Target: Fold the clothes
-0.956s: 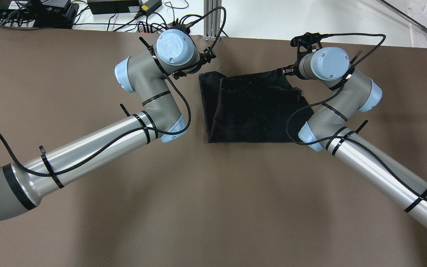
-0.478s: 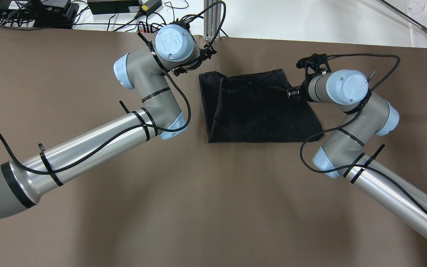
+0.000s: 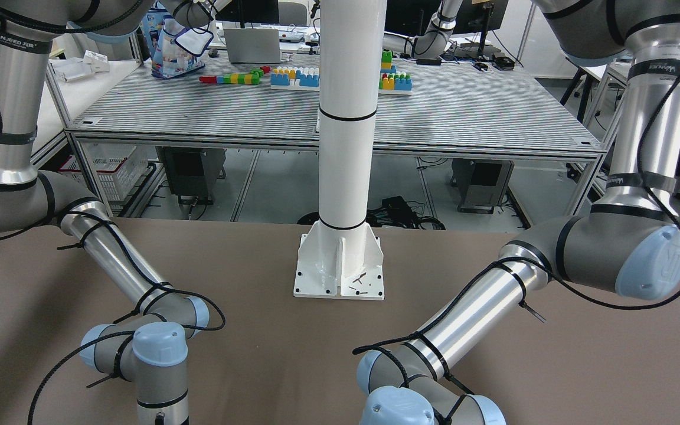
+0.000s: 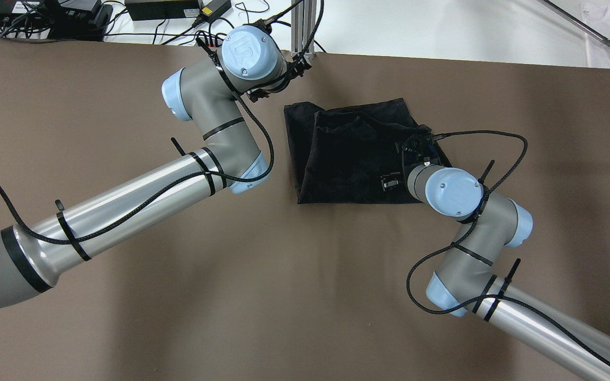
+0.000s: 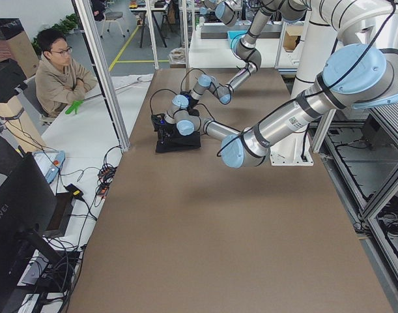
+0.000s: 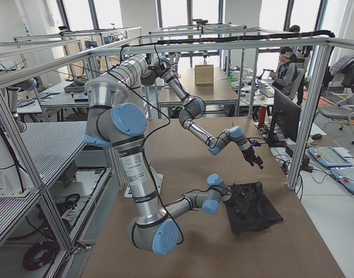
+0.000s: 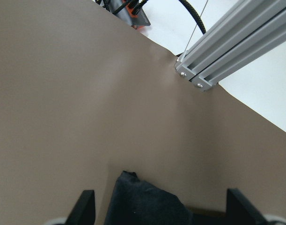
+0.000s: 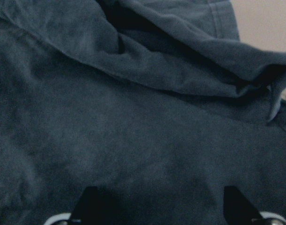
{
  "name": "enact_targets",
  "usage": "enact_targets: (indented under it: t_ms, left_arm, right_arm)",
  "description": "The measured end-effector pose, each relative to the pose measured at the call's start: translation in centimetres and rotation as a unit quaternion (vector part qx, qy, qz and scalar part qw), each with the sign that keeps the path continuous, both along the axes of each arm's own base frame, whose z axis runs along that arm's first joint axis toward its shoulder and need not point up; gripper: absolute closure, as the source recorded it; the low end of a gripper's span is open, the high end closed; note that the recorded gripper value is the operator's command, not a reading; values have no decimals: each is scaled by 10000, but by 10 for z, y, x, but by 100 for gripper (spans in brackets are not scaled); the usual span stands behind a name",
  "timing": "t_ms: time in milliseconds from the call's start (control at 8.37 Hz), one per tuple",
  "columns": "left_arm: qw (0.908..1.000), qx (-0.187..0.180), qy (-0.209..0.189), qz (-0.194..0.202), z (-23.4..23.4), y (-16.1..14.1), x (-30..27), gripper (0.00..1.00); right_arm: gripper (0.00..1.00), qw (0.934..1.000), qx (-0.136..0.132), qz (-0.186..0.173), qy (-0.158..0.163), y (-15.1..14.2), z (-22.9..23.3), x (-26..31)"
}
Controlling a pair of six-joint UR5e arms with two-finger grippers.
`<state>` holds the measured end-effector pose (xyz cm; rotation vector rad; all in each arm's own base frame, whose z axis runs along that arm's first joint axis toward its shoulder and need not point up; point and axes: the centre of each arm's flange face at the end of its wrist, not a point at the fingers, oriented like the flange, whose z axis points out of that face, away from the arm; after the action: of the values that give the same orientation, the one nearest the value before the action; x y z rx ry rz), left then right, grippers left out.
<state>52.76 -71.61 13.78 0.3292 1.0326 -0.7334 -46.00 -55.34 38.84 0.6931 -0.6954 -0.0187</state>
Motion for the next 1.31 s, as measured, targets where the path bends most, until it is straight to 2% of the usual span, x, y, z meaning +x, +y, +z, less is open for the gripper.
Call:
enact_targets:
  t_ms: [120, 359, 598, 717, 1076, 1195, 1315]
  left_arm:
    - [10000, 17, -3, 0, -2, -1, -1, 0]
    - [10000, 30, -26, -1, -1, -2, -3, 0]
    - [10000, 13, -74, -14, 6, -5, -6, 0]
    - [10000, 5, -94, -19, 9, -6, -6, 0]
    - [9999, 3, -128, -50, 13, -10, -11, 0]
    - [9999, -3, -138, -55, 15, -11, -12, 0]
    - [9999, -7, -135, -59, 16, -11, -13, 0]
  right_arm:
    - [5, 9997, -24, 149, 205, -18, -6, -9]
    - [5, 9974, -155, 378, 589, -90, -32, -29]
    - [5, 9953, -186, 400, 857, -150, -59, -23]
    - [5, 9951, -169, 406, 890, -167, -78, -25]
    - [5, 9950, -123, 470, 877, -187, -114, -32]
    - [5, 9943, -180, 547, 899, -196, -122, -39]
    - [5, 9941, -271, 687, 788, -203, -129, -47]
